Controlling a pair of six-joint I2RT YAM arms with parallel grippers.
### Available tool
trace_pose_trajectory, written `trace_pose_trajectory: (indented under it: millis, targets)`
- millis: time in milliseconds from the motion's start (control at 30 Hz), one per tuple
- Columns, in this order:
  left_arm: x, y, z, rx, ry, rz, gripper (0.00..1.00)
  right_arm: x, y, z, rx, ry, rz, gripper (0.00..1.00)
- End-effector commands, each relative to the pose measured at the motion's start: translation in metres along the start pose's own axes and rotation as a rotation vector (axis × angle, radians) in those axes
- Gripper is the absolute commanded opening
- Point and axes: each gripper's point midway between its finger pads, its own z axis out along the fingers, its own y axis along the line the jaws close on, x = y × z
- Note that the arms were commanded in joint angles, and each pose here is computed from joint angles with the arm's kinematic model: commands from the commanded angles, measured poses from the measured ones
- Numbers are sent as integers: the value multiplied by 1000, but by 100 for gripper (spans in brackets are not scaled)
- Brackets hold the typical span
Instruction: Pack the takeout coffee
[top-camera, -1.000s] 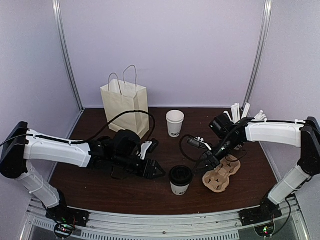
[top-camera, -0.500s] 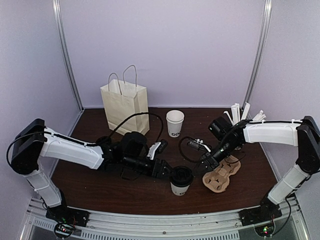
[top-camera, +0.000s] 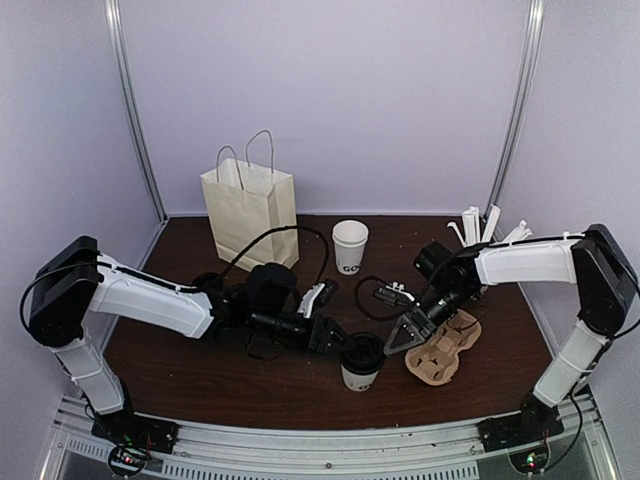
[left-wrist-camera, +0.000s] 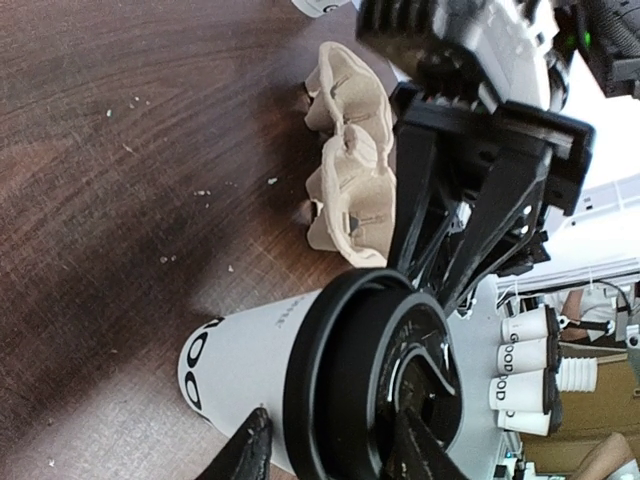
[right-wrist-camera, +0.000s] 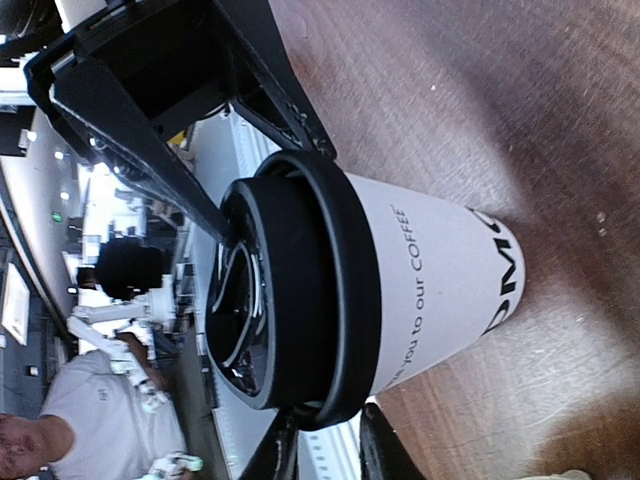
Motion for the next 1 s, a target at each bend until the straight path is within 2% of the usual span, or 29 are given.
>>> trace_pose_trajectory:
  millis: [0, 167, 233, 300, 367, 467, 533, 700, 833, 967]
  targets:
    - [41, 61, 8, -162, 76, -136, 40, 23, -64, 14, 216, 96, 99, 19]
    - [58, 80, 6, -196, 89, -185, 39, 27, -85, 15, 293, 133, 132, 19]
    - [53, 74, 6, -174, 80, -159, 41, 20, -75, 15, 250, 118, 111, 20]
    - [39, 60, 7, -146, 61, -74, 45, 6, -52, 11, 179, 90, 49, 22]
    - [18, 43, 6, -135, 38, 19, 50, -10, -31, -1, 167, 64, -32, 30]
    - [-12, 17, 3, -140, 13, 156, 57, -29, -1, -25, 186, 24, -145, 50]
    - [-27, 5, -2, -156, 1, 224, 60, -36, 16, -39, 196, -5, -196, 58]
    - [-45, -9, -16, -221, 13, 316, 63, -43, 44, -63, 242, -47, -304, 66]
    - [-48, -29, -26, -201, 8, 383, 64, -44, 60, -79, 292, -70, -393, 70]
    - [-30, -57, -32, -202, 48, 598, 70, -43, 84, -106, 334, -132, -535, 78]
